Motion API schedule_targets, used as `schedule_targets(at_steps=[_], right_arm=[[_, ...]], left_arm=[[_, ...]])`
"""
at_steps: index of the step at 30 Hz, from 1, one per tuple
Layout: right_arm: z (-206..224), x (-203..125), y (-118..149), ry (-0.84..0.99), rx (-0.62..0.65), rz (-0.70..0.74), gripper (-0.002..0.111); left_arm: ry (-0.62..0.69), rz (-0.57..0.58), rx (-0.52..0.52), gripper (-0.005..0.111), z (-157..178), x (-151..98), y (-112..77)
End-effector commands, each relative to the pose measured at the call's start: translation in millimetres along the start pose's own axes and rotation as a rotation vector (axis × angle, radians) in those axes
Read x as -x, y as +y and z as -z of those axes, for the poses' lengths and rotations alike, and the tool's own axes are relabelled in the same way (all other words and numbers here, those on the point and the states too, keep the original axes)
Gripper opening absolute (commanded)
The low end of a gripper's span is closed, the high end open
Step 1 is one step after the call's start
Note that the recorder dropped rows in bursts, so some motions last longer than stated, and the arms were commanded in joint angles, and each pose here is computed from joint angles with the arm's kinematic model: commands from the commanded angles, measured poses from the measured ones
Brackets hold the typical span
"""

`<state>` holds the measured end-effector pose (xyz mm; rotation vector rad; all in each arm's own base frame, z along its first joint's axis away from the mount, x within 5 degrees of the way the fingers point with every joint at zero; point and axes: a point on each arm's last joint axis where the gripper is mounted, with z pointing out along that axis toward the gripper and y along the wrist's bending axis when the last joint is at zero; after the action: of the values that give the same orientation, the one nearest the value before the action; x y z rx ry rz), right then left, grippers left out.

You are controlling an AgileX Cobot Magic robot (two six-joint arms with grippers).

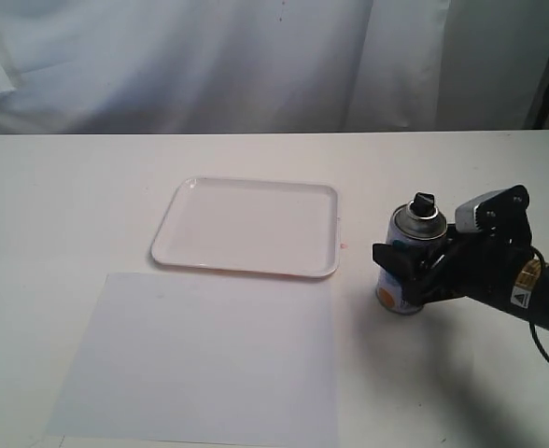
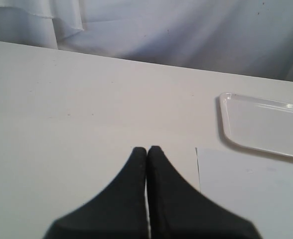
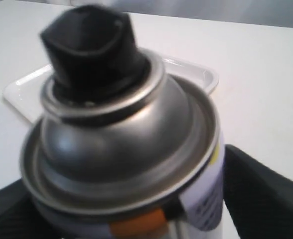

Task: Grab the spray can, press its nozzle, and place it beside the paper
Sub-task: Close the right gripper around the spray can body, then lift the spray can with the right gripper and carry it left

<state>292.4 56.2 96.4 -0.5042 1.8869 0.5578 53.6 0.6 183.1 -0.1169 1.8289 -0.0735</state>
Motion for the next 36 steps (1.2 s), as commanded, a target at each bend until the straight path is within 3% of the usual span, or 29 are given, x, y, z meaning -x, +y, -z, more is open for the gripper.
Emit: schedule_targets(at_steps=[1,7,12,17,21,26,31,34,36], right_arm=[[-3.6,-2.0,1.6,-0.022,0.022,-0.005,0.062],[-3.4,2.6,3.5,-0.072,0.044,-0.028,0.033],[0.2,14.7,5.2,-0.100,0.049,-0.058,0.000],[2.3,60.2,8.7,-0.115,0.030,-0.013,0.000],[-14.6,108.2,21.6,0.035,-0.038,0.132,0.000],[-38.8,140.0,40.6,0.202,-0.115,0.291,0.000],[-53.8,151.6,48.5,0.216,-0.064,0.299,0.000],[-57.8,152.1,64.9,0.243,0.069,0.351,0.000],[-60.2,153.2,76.4,0.239,0.107,0.306,0.000]], left_arm=[[-0.007,0.004,-0.001,0.000,-0.1,-0.6,0.0],[-0.007,0.004,-0.001,0.000,-0.1,-0.6,0.0],[-0.007,0.004,-0.001,0.000,-0.1,-0.6,0.0],[-0.007,0.004,-0.001,0.000,-0.1,-0.6,0.0],[-0.007,0.004,-0.001,0.000,-0.1,-0.6,0.0],[-0.007,0.004,-0.001,0.000,-0.1,-0.6,0.0],[-0.007,0.004,-0.001,0.000,-0.1,-0.6,0.0],[-0.007,0.004,-0.001,0.000,-0.1,-0.6,0.0],[-0.007,0.004,-0.001,0.000,-0.1,-0.6,0.0]])
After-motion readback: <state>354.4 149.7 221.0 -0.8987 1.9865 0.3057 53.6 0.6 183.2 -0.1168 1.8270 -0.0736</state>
